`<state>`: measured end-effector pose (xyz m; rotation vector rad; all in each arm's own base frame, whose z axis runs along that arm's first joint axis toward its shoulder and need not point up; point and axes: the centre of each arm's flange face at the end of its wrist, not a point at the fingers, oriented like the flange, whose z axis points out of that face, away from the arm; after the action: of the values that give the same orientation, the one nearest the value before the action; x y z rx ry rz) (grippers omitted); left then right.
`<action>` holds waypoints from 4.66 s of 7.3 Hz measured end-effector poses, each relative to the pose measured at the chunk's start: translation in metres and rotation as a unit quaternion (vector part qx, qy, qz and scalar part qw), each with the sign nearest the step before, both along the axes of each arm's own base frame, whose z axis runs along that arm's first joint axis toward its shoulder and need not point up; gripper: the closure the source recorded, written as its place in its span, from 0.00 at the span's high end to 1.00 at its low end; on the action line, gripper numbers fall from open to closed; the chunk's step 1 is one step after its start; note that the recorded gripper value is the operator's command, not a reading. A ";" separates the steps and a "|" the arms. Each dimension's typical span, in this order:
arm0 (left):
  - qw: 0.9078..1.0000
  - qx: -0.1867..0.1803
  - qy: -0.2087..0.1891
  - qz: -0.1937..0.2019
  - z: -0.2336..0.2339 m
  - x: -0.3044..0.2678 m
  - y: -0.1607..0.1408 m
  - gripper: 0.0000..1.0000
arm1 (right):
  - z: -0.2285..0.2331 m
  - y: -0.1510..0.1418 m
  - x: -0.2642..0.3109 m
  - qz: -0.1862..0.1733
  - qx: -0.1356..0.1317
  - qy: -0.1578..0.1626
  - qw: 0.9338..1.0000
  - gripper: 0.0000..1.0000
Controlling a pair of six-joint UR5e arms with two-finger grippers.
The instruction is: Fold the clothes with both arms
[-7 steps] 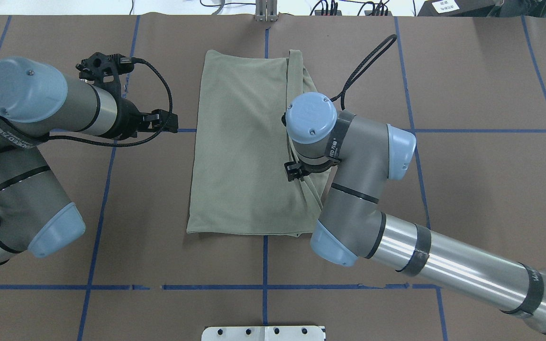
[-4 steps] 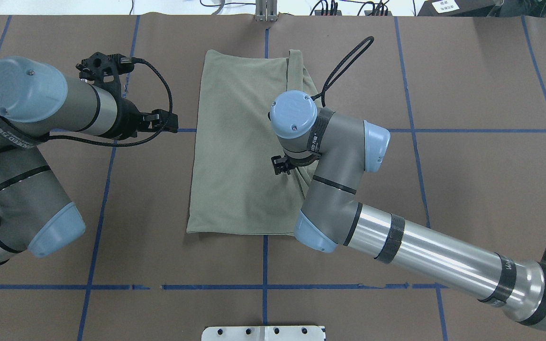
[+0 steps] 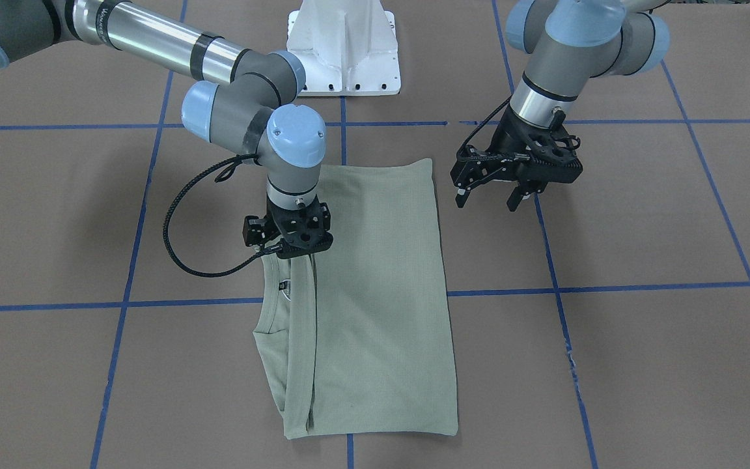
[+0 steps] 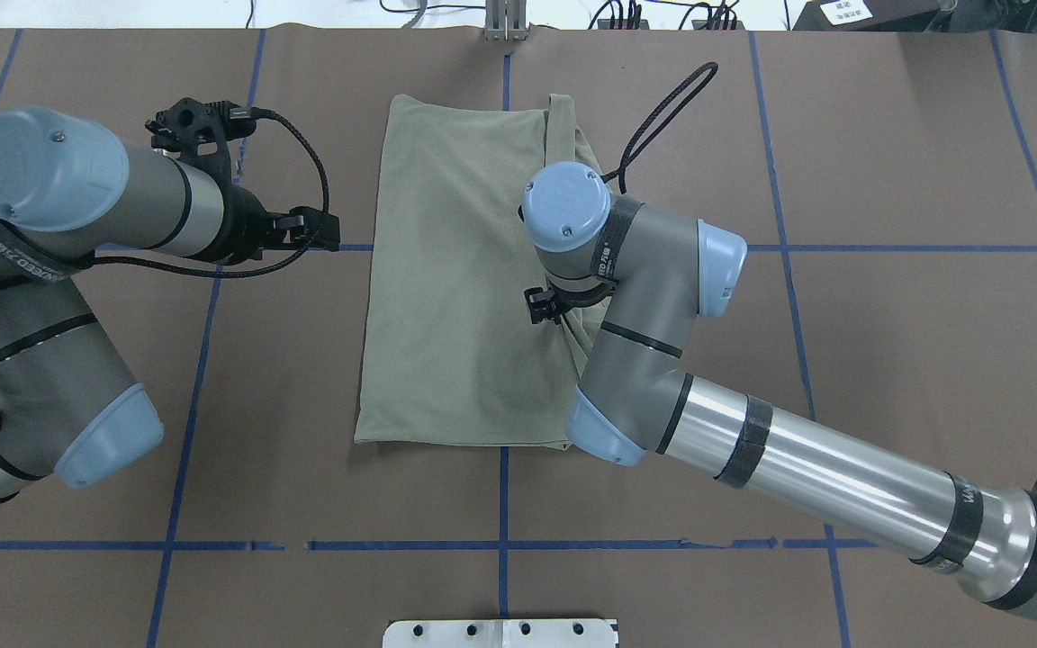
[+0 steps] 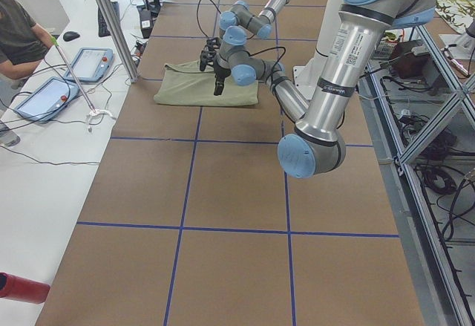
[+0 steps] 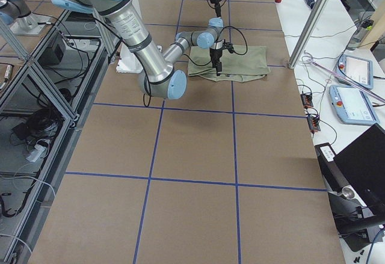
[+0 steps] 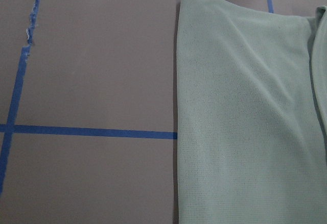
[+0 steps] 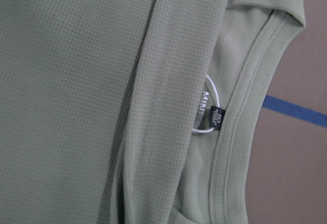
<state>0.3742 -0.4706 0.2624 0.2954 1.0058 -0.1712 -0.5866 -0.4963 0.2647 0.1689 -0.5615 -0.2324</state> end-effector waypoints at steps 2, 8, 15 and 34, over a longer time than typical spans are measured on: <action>1.000 0.002 0.004 0.000 -0.005 0.000 0.001 1.00 | 0.017 -0.009 0.013 0.004 -0.010 0.019 1.000 1.00; 1.000 0.003 0.008 0.003 -0.010 0.000 0.002 1.00 | 0.035 -0.041 0.090 -0.002 -0.013 0.024 1.000 1.00; 0.999 -0.045 0.024 0.009 -0.002 0.031 0.026 1.00 | -0.047 -0.085 0.075 0.011 -0.007 -0.074 0.997 1.00; 0.983 -0.184 0.013 -0.018 0.041 0.163 0.123 0.10 | -0.047 -0.040 0.118 0.027 -0.042 -0.137 0.989 1.00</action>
<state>0.5374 -0.3472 0.3037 -0.0257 0.9748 -0.3898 -0.4691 -0.5359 0.2178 0.1353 -0.8372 -0.1321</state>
